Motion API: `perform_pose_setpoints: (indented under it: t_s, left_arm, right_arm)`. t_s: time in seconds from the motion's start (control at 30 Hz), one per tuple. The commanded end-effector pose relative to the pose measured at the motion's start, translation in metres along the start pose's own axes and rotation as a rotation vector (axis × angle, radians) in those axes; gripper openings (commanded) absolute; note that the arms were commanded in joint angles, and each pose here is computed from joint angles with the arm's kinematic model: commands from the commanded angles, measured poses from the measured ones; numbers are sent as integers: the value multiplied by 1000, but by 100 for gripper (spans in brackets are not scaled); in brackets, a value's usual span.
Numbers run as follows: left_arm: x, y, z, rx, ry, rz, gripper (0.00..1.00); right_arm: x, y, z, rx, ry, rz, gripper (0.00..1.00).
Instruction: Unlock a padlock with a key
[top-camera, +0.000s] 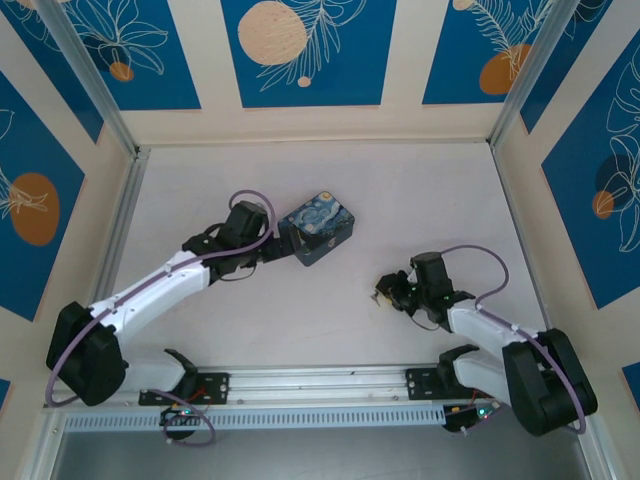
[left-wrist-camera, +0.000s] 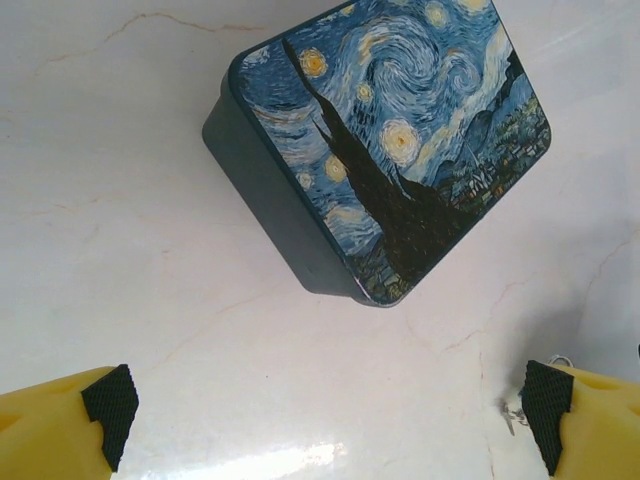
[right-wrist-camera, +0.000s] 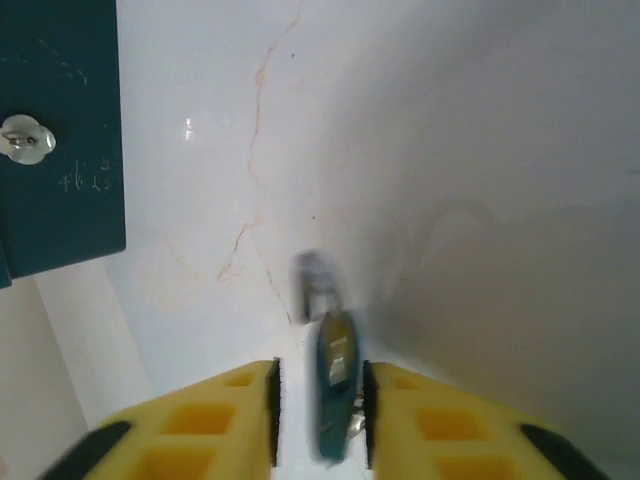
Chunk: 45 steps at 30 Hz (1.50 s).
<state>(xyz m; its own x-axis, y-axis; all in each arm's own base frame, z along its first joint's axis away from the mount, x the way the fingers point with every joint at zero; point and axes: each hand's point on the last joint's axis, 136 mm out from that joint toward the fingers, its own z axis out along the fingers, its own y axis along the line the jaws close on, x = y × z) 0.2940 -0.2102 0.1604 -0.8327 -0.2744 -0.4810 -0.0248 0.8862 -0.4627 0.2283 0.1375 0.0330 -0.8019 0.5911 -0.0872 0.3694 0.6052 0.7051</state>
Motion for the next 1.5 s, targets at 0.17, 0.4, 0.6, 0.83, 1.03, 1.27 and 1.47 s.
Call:
perform_pose_setpoints:
  t_s: [0.17, 0.4, 0.6, 0.83, 1.03, 1.27, 1.47]
  left_arm:
    - [1, 16, -31, -62, -19, 56, 100]
    - [-42, 43, -67, -227, -198, 120, 100]
    - [-93, 69, -101, -440, -503, 277, 100]
    - [-111, 106, -89, -624, -610, 414, 100]
    - [-109, 141, -50, -590, -655, 444, 100]
    - [-115, 174, -28, -601, -665, 430, 100]
    - [-102, 200, -14, -538, -645, 457, 100]
  right_arm:
    - [5, -15, -48, 84, -66, 32, 79]
    - [-31, 35, -105, 76, -222, -131, 100]
    - [-97, 56, -135, 245, -420, -240, 99]
    - [-173, 61, -130, 424, -701, -552, 100]
    - [-202, 40, -97, 432, -830, -658, 100]
    - [-209, 29, -63, 372, -842, -722, 100]
    - [-210, 37, -50, 264, -847, -824, 100]
